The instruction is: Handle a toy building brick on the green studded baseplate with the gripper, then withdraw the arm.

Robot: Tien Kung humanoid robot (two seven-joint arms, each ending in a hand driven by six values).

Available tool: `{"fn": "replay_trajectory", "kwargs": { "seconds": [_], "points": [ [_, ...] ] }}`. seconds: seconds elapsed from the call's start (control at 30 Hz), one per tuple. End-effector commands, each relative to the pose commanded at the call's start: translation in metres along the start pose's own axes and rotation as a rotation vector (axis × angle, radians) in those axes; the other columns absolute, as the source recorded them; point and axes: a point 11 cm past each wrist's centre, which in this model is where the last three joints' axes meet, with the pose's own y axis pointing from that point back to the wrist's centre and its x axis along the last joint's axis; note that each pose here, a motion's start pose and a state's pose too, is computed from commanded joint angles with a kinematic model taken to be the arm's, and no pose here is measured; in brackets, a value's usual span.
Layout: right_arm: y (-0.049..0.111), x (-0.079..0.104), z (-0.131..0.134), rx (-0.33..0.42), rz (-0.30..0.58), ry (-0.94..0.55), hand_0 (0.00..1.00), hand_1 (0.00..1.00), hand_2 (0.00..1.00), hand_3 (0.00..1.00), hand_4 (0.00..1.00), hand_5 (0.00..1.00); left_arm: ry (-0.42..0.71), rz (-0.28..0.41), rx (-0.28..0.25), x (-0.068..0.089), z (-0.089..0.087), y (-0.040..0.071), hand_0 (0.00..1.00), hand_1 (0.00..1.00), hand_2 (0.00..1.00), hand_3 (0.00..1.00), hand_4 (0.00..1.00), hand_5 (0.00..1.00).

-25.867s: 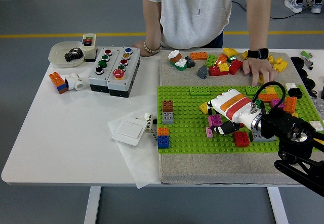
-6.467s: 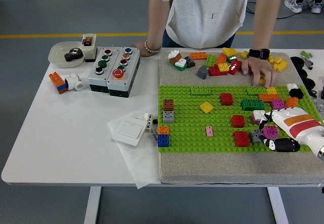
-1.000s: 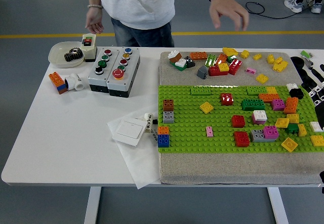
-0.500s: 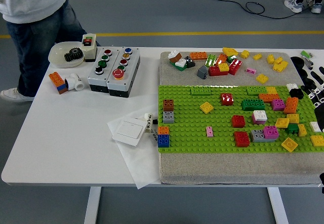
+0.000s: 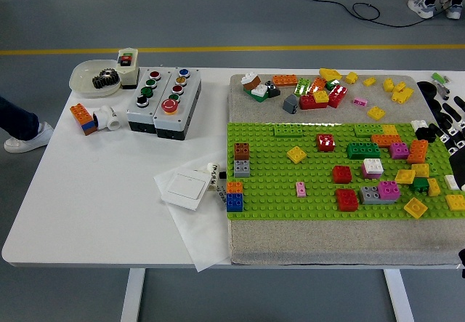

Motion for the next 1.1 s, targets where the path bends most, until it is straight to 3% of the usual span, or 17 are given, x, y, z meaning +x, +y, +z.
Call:
{"fn": "replay_trajectory", "kwargs": {
  "seconds": [0.87, 0.9, 1.1],
  "points": [
    [-0.0027, -0.0053, -0.0063, 0.004, -0.022, 0.017, 0.836, 0.791, 0.809, 0.831, 0.998, 0.957, 0.005, 0.001, -0.006, 0.0006, 0.0025, 0.0002, 0.73, 0.746, 0.768, 0.6, 0.622, 0.646],
    [-0.0028, -0.0053, -0.0061, 0.003, -0.021, 0.017, 0.821, 0.783, 0.804, 0.821, 0.998, 0.912, 0.005, 0.001, -0.006, 0.0006, 0.0025, 0.0002, 0.73, 0.746, 0.768, 0.599, 0.623, 0.648],
    [-0.003, -0.0068, -0.0051, -0.005, -0.026, 0.022, 0.817, 0.778, 0.802, 0.82, 0.998, 0.904, 0.007, 0.001, -0.007, 0.0006, 0.0028, 0.0002, 0.73, 0.745, 0.768, 0.599, 0.623, 0.648]
  ]
}}
